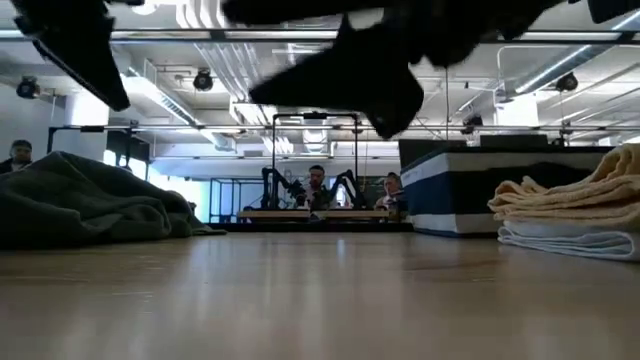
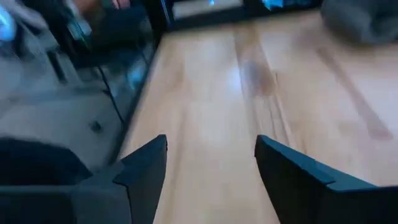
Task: Fold towel
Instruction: Fold the gray towel
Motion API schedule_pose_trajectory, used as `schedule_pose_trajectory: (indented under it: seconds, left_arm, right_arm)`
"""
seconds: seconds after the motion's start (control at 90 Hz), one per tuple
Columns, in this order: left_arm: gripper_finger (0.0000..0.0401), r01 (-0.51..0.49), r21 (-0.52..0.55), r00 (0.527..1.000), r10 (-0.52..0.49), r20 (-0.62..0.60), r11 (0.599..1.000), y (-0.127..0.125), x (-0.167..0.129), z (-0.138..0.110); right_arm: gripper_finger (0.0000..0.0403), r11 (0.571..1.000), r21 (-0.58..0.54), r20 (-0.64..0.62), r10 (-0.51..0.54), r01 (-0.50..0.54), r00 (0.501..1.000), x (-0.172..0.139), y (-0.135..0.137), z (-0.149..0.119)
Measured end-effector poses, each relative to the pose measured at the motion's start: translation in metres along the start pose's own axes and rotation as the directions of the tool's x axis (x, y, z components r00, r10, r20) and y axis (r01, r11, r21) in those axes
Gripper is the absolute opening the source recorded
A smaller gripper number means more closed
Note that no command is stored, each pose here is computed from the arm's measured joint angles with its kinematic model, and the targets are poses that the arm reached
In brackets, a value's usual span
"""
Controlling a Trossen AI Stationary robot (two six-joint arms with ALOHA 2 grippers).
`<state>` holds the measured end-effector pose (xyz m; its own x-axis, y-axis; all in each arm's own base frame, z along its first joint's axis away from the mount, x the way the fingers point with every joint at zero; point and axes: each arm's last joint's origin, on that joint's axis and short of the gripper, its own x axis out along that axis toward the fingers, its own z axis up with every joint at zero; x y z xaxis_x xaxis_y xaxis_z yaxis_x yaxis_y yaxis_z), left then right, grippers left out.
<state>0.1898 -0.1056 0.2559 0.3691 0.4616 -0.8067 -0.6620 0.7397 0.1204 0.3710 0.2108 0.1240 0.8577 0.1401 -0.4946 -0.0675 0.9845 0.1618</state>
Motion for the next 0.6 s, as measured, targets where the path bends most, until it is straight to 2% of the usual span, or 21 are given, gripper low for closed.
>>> schedule_pose_trajectory:
  seconds: [0.144, 0.256, 0.433, 0.6]
  left_arm:
    - [0.0217, -0.081, -0.128, 0.994, 0.072, -0.078, 0.988, 0.029, 0.022, 0.013]
    - [0.0240, -0.157, -0.169, 0.976, 0.127, -0.175, 0.973, 0.045, 0.044, 0.015]
    - [0.0232, -0.249, -0.125, 0.928, 0.200, -0.313, 0.960, 0.059, 0.071, 0.012]
    - [0.0209, -0.309, -0.103, 0.890, 0.249, -0.382, 0.946, 0.070, 0.079, 0.016]
  right_arm:
    - [0.0259, 0.997, -0.056, -0.117, -0.058, 0.052, 0.991, 0.004, -0.004, -0.002]
    - [0.0268, 0.993, -0.079, -0.140, -0.095, 0.085, 0.985, 0.004, -0.010, -0.003]
    - [0.0273, 0.992, -0.082, -0.142, -0.102, 0.091, 0.985, 0.007, -0.013, -0.005]
    - [0.0266, 0.991, -0.086, -0.165, -0.113, 0.100, 0.980, 0.012, -0.015, -0.014]
